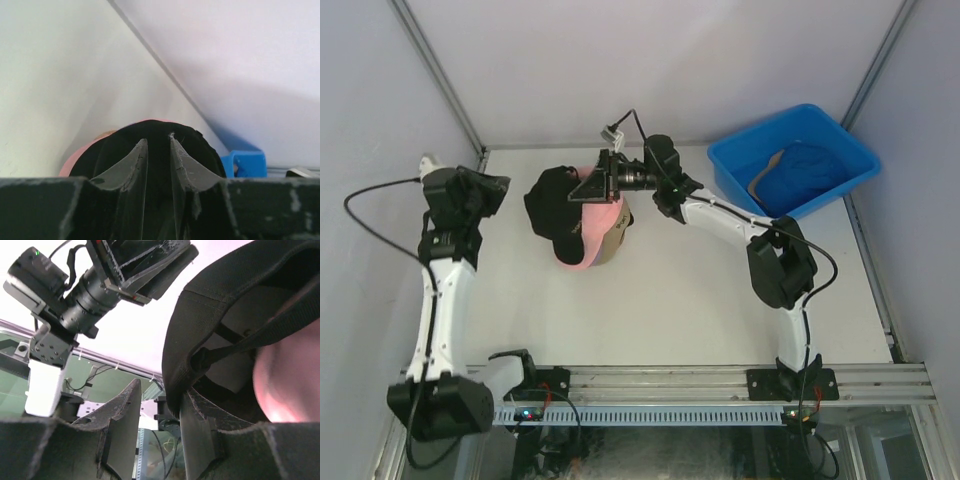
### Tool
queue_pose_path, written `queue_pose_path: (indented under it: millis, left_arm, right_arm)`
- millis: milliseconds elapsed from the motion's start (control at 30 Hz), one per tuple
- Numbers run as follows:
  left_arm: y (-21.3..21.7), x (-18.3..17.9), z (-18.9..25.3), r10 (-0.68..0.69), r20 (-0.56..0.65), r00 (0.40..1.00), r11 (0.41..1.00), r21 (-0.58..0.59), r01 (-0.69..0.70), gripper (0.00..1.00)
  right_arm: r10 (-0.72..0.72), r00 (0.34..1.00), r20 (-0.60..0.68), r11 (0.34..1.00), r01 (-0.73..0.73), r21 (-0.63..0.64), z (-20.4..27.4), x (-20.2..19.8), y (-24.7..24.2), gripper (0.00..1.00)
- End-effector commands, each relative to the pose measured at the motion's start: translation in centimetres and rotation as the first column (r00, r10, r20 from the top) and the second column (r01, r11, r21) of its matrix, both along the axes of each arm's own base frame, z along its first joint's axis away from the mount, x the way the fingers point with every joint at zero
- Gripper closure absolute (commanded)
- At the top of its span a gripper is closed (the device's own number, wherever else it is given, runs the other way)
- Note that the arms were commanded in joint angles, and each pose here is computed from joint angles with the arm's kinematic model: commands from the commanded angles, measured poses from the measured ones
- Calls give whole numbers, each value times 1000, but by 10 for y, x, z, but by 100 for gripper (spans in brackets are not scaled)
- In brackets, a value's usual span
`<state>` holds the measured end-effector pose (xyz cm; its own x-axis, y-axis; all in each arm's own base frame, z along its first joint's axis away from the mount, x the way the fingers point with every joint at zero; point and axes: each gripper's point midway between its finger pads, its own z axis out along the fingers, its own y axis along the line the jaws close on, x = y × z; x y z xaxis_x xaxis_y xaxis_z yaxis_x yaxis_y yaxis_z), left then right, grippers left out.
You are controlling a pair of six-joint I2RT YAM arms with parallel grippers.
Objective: Stack the hats
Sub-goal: Pick up the hat.
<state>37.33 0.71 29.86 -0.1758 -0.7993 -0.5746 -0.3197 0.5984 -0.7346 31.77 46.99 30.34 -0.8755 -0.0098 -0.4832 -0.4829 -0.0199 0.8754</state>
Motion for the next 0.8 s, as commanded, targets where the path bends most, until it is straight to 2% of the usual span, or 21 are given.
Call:
queue_pose_path:
  millis: [0, 267, 533, 767]
  left_arm:
    - [19, -24, 22, 147, 105, 984, 989, -38, -144, 71]
    - [23, -67, 27, 190, 143, 971, 982, -46, -185, 70]
    - [23, -99, 39, 225, 233, 946, 974, -63, -216, 69]
    - [3, -110, 36, 163, 346, 924, 983, -141, -121, 69]
  right_arm:
    - [4, 993, 119, 980, -28, 199, 93, -22, 1, 65]
    - [5, 996, 87, 915, -40, 401, 162, -31, 2, 66]
    - [-48, 997, 59, 864, 11, 504, 208, -36, -2, 66]
    - [-145, 989, 40, 817, 97, 568, 252, -30, -13, 66]
